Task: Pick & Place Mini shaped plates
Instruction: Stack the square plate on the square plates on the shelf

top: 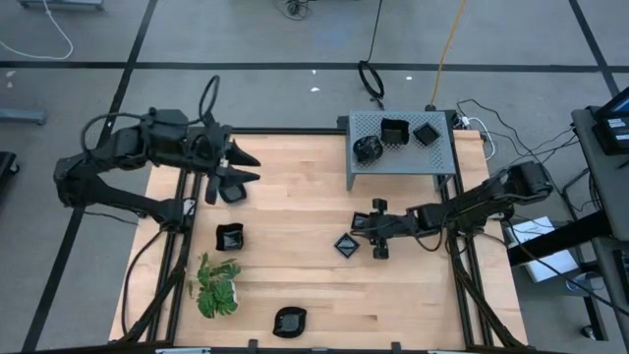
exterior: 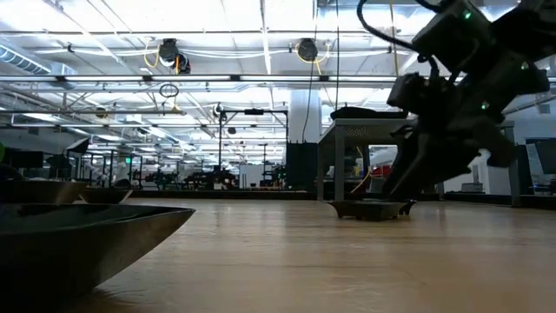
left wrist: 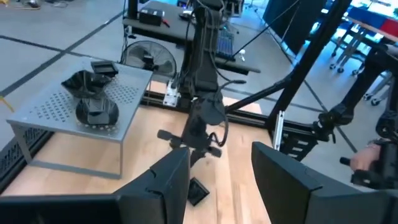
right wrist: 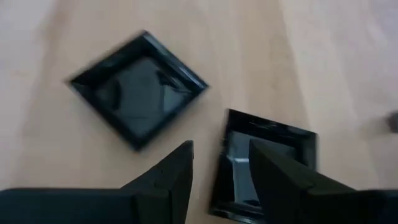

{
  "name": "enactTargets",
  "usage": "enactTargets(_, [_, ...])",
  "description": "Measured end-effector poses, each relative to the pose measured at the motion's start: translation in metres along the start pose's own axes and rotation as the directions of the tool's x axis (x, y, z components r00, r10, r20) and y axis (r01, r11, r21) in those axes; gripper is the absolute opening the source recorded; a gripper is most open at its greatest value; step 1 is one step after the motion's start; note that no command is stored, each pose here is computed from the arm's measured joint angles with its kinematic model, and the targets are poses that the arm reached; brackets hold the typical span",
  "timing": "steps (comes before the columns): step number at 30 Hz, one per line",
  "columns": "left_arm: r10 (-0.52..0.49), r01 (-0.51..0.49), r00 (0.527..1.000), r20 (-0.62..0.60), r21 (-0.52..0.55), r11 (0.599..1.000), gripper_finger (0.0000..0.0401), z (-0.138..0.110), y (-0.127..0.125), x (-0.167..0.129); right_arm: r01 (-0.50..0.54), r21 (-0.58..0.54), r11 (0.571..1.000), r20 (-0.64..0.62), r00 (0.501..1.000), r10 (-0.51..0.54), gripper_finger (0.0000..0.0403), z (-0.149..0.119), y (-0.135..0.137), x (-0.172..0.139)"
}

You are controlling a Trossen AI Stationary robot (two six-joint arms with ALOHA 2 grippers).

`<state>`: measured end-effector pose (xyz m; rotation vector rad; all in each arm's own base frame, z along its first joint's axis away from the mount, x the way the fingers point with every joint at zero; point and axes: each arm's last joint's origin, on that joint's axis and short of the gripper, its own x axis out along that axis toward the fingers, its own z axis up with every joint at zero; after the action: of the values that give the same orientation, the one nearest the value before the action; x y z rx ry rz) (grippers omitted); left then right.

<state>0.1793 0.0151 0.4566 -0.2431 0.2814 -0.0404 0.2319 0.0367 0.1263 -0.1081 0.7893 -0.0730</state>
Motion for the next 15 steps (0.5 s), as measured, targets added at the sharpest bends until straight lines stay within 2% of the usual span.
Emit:
enactTargets(5, [-0.003, 0.003, 1.000, 0.017, 0.003, 1.000, 0.0175, 0.001, -0.001, -0.007, 0.082, -0.030, 0.996, -0.033, 0.996, -0.082, 0.0141, -0.005, -0.001, 0.007])
enactTargets(15, [-0.003, 0.004, 1.000, 0.016, -0.034, 0.999, 0.0175, 0.001, -0.001, -0.007, 0.078, -0.047, 0.996, -0.066, 0.995, -0.081, 0.0141, -0.010, 0.000, 0.013])
